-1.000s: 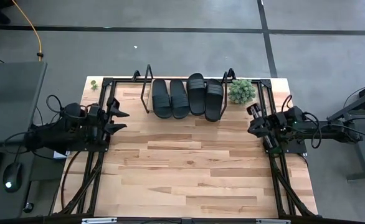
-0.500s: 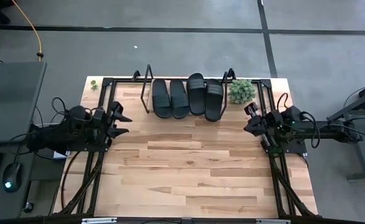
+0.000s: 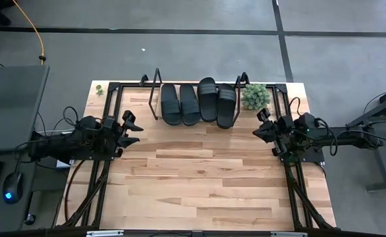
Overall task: Pick and place slides into the shelf
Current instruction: Return to Home Position
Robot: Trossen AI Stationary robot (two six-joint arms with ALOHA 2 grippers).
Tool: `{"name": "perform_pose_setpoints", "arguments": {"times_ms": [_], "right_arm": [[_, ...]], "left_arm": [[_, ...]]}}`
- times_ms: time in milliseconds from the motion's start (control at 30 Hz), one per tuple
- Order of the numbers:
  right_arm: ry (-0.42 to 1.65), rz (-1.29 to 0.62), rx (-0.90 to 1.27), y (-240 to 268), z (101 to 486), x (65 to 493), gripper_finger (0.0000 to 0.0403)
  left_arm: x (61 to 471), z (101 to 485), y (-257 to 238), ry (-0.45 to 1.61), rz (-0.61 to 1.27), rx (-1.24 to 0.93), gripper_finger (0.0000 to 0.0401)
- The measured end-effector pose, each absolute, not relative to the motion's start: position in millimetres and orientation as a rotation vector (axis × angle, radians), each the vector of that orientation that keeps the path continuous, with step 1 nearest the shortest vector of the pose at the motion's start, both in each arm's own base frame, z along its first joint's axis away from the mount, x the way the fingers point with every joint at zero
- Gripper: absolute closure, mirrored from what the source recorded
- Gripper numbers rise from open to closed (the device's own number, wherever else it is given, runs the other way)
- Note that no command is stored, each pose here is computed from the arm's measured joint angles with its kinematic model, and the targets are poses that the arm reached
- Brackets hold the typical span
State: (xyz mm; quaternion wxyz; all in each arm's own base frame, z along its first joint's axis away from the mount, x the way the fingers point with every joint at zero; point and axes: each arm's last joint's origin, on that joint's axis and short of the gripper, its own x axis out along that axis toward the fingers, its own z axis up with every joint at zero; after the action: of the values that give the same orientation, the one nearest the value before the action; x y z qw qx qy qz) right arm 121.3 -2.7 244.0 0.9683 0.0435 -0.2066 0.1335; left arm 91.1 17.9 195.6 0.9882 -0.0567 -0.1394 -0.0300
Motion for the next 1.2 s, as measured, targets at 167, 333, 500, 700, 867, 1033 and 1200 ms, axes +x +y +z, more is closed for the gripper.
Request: {"name": "perform_pose_setpoints", "arguments": {"times_ms": [167, 333, 500, 700, 867, 1033, 1200], "right_arm": [[-0.417, 0.25, 0.077, -1.1, 243.5, 121.9, 0.0402], [-0.396, 0.25, 0.077, -0.7, 241.6, 122.8, 0.0402], [-0.401, 0.247, 0.074, -0.7, 233.1, 121.8, 0.0402], [-0.445, 0.195, 0.102, -2.6, 217.5, 117.0, 0.0402], [-0.445, 0.222, 0.087, -1.7, 217.4, 116.7, 0.0402], [-0.428, 0.221, 0.09, -1.7, 215.9, 117.5, 0.0402], [-0.41, 0.225, 0.092, -1.6, 214.4, 118.1, 0.0402]], "left_arm": [[91.6, 193.3, 18.4, -0.274, -0.05, -0.124, 0.0217], [91.7, 192.9, 18.5, -0.27, -0.047, -0.12, 0.0217], [91.9, 192.1, 18.5, -0.261, -0.046, -0.122, 0.0217], [92.0, 191.9, 18.5, -0.258, -0.046, -0.123, 0.0217], [92.1, 191.5, 18.6, -0.253, -0.042, -0.118, 0.0217], [92.5, 190.1, 18.7, -0.239, -0.04, -0.112, 0.0217], [92.7, 189.2, 18.9, -0.23, -0.034, -0.113, 0.0217]]}}
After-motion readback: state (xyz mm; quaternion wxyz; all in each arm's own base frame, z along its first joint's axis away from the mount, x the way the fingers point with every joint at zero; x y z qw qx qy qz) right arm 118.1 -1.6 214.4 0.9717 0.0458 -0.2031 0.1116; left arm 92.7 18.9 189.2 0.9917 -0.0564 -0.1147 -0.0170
